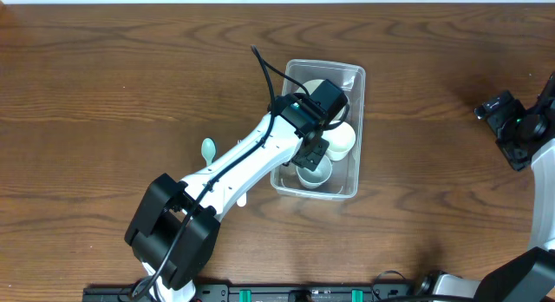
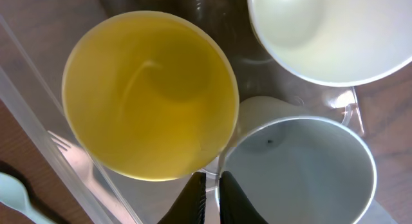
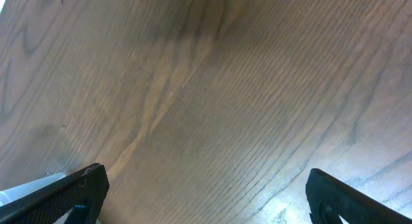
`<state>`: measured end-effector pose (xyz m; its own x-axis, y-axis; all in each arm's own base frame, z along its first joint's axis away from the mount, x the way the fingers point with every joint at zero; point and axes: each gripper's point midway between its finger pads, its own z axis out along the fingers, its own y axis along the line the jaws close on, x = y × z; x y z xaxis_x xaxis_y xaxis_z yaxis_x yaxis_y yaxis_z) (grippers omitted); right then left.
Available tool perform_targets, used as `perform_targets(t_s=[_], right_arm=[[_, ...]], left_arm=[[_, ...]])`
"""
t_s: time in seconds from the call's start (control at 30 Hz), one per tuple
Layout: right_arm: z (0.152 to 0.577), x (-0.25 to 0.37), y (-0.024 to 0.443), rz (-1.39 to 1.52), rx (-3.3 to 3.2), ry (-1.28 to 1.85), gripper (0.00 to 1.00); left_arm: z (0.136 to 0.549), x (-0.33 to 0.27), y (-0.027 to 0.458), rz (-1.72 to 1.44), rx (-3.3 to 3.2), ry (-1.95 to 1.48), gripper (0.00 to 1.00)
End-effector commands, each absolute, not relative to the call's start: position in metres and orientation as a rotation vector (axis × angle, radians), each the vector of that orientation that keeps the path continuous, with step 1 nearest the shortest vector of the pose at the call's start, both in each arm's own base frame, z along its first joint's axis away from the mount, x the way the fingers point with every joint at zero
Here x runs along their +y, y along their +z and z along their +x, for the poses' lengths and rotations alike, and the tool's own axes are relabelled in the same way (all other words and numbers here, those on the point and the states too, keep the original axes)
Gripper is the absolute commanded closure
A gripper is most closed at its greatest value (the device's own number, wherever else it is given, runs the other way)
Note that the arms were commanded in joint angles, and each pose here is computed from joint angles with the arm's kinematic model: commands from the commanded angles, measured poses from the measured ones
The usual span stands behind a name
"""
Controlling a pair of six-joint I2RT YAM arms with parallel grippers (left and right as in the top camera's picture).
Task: Pack container
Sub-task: 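Carry the grey cup into the container and release it, then move the left gripper to the white fork and grasp it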
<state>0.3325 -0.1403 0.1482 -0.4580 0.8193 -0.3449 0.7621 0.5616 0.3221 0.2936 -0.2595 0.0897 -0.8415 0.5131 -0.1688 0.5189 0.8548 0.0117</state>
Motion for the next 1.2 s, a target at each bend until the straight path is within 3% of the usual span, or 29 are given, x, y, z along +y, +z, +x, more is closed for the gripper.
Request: perform_targets(t_s=[0.0,0.3,0.5,0.7,0.97,1.17], right_arm=[[0.332,-0.145,0.149,1.299,2.321,0.155,0.01],[0.332,-0.145,0.149,1.299,2.321,0.155,0.01],[0.332,-0.145,0.149,1.299,2.321,0.155,0.01],[0.332,-0.145,0.149,1.299,2.321,0.155,0.01],[0.332,-0.145,0.149,1.299,2.321,0.155,0.01],[0.332,-0.145,0.149,1.299,2.321,0.155,0.01]], left_arm=[[0.298,-0.258,0.098,0.803,2.84,-0.036,0.89],[0.303,-0.254,0.178,0.698,2.67,-0.154,0.83],[0.311,-0.211,0.212,0.557,2.632,-0.116,0.58],[0.309,-0.151,0.199,0.327,2.796,-0.023,0.47],[0.315,-0.1,0.181,-0.049,2.878,0.018,0.46],[0.31,-0.091,0.147,-0.117,2.917,0.041,0.46]])
